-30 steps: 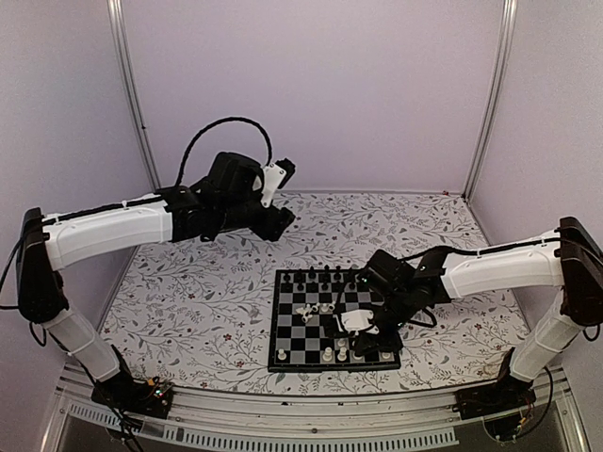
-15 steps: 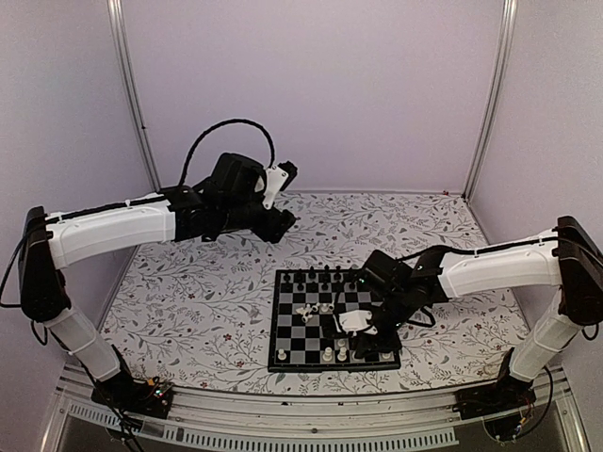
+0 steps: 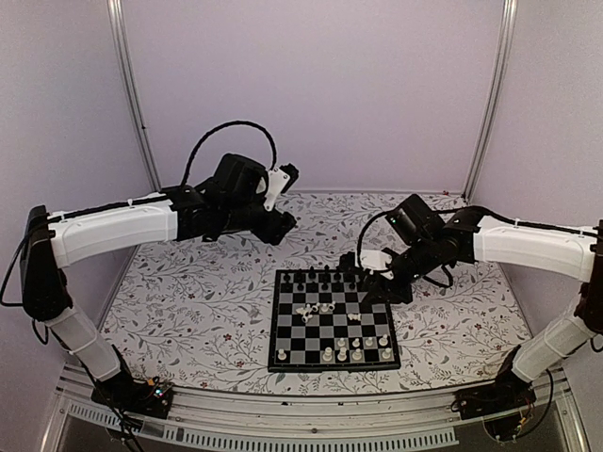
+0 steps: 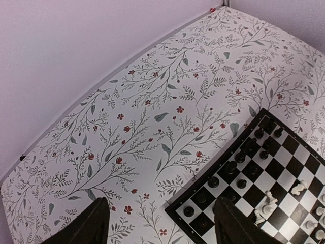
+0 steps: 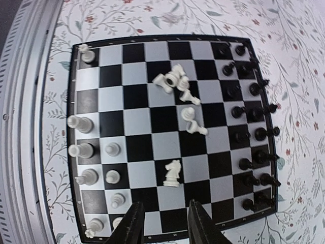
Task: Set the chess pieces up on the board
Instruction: Pick up the chess piece from the chessboard.
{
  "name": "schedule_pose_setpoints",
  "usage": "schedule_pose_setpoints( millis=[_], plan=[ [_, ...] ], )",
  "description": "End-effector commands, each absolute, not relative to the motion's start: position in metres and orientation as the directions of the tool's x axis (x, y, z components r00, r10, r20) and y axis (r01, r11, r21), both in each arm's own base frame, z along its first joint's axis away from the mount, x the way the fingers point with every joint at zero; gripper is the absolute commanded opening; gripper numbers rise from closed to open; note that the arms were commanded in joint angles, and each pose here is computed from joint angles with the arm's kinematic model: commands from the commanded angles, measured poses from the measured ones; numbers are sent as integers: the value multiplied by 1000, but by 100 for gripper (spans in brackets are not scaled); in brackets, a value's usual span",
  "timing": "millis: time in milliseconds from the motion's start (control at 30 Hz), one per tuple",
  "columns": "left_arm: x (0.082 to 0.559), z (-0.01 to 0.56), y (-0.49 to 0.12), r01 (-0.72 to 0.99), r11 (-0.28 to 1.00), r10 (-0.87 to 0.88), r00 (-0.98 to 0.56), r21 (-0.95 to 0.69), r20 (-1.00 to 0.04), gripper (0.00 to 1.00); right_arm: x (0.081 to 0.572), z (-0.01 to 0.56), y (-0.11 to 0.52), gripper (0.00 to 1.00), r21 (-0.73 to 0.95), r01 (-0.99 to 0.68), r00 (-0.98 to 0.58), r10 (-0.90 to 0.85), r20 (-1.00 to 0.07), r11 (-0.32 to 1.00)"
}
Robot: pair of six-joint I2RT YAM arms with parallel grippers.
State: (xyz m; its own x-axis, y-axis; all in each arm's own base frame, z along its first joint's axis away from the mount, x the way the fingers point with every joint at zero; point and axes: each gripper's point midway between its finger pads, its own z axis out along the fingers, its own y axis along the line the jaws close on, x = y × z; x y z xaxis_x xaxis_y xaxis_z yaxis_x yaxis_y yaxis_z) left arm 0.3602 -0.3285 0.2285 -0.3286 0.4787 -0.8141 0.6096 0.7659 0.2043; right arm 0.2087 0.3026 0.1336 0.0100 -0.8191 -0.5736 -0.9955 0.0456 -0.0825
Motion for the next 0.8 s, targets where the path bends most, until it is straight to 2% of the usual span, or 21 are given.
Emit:
schedule_pose_setpoints(
  millis=[0,133,267,767],
  plan=[
    [365,234,-331,612,765,475,-324,202,-818,73,228,115,296,35,-66,-989,-75,-839,-538,131],
    [364,234,-331,614,763,478,-324,203,-817,73,231,97,297,41,-38,-988,-107,-854,-509,147],
    [364,234,-331,615,762,479,-324,203,-816,73,234,78,296,42,-24,-986,-132,-868,-478,164],
    [362,229,-334,624,753,496,-329,210,-803,73,232,42,297,44,52,-983,-183,-894,-409,177]
  ],
)
